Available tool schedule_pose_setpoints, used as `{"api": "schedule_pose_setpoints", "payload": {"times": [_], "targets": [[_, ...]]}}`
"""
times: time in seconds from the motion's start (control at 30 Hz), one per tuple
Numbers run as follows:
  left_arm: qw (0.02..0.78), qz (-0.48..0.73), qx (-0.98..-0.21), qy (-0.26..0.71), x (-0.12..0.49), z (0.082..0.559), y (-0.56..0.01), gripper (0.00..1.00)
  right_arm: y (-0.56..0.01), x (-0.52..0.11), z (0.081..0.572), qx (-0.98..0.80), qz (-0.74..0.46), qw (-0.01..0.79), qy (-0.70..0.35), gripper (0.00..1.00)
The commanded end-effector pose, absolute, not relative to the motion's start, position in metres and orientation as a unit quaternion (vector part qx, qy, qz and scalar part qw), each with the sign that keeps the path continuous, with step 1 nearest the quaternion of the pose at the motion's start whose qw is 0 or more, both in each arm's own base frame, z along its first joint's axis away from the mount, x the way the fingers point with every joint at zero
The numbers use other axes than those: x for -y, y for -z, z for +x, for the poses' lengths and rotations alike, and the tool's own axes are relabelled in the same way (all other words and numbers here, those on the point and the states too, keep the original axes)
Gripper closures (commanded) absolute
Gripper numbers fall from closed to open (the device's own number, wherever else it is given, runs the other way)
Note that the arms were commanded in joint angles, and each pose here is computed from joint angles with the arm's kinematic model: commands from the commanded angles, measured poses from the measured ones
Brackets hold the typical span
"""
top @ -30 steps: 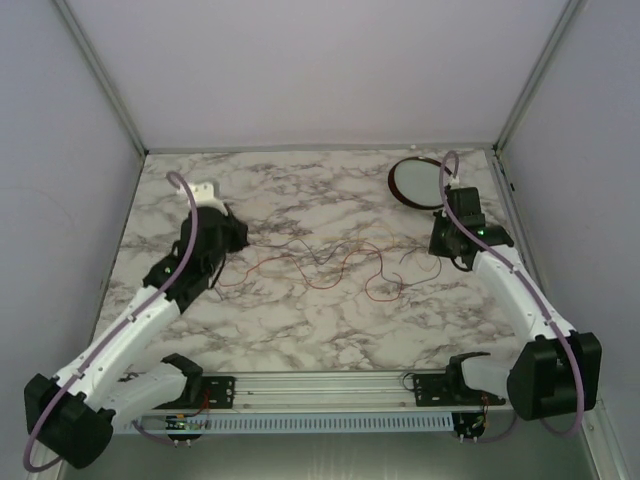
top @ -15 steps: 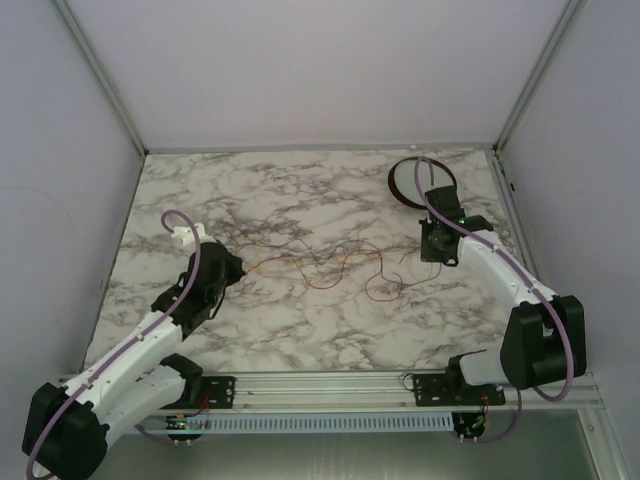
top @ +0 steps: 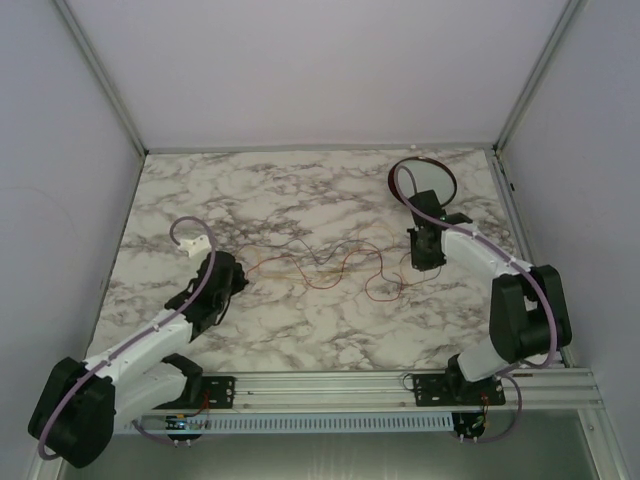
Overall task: Zip-tie the wires
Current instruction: Straighten the cable at the center of the board.
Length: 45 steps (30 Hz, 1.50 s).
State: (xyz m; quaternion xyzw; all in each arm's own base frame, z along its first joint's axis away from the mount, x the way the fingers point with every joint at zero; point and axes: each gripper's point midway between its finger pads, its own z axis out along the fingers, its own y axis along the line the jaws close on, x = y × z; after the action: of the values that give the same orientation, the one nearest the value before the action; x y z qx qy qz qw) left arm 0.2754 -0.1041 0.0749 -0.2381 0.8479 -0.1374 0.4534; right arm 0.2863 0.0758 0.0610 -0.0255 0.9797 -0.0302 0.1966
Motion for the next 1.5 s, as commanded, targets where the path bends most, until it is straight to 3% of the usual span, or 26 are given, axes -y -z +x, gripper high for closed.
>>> {"api": "schedule_pose_setpoints", "payload": {"times": [0.0,0.33,0.53,0.67,0.97,1.17,1.3,1.47], "targets": [[0.465,-0.259,-0.836,0.135,0.1,0.283,-0.069,1.0,-0.072,-0.082,0.307,-0.974,-0.032,0.223,0.038,1.0],[0.443,-0.279,-0.845,0.111,0.093,0.275,-0.033,0.99,-0.059,-0.079,0.304,-0.977,-0.041,0.2,0.056,0.93],[0.434,-0.276,-0.851,0.106,0.093,0.274,-0.025,0.75,-0.065,-0.08,0.306,-0.977,-0.043,0.202,0.053,0.84],[0.436,-0.28,-0.849,0.105,0.093,0.275,-0.029,0.69,-0.074,-0.08,0.307,-0.977,-0.047,0.203,0.054,0.81],[0.46,-0.291,-0.833,0.104,0.085,0.276,-0.053,0.39,-0.116,-0.087,0.319,-0.966,-0.042,0.255,0.021,0.66],[0.493,-0.298,-0.81,0.108,0.076,0.275,-0.076,0.27,-0.14,-0.092,0.324,-0.957,-0.047,0.284,-0.015,0.5],[0.51,-0.286,-0.801,0.124,0.078,0.277,-0.091,0.22,-0.145,-0.088,0.324,-0.956,-0.049,0.288,-0.014,0.49],[0.509,-0.175,-0.822,0.188,0.117,0.282,-0.111,0.19,-0.161,-0.095,0.328,-0.948,-0.05,0.311,-0.038,0.48]]}}
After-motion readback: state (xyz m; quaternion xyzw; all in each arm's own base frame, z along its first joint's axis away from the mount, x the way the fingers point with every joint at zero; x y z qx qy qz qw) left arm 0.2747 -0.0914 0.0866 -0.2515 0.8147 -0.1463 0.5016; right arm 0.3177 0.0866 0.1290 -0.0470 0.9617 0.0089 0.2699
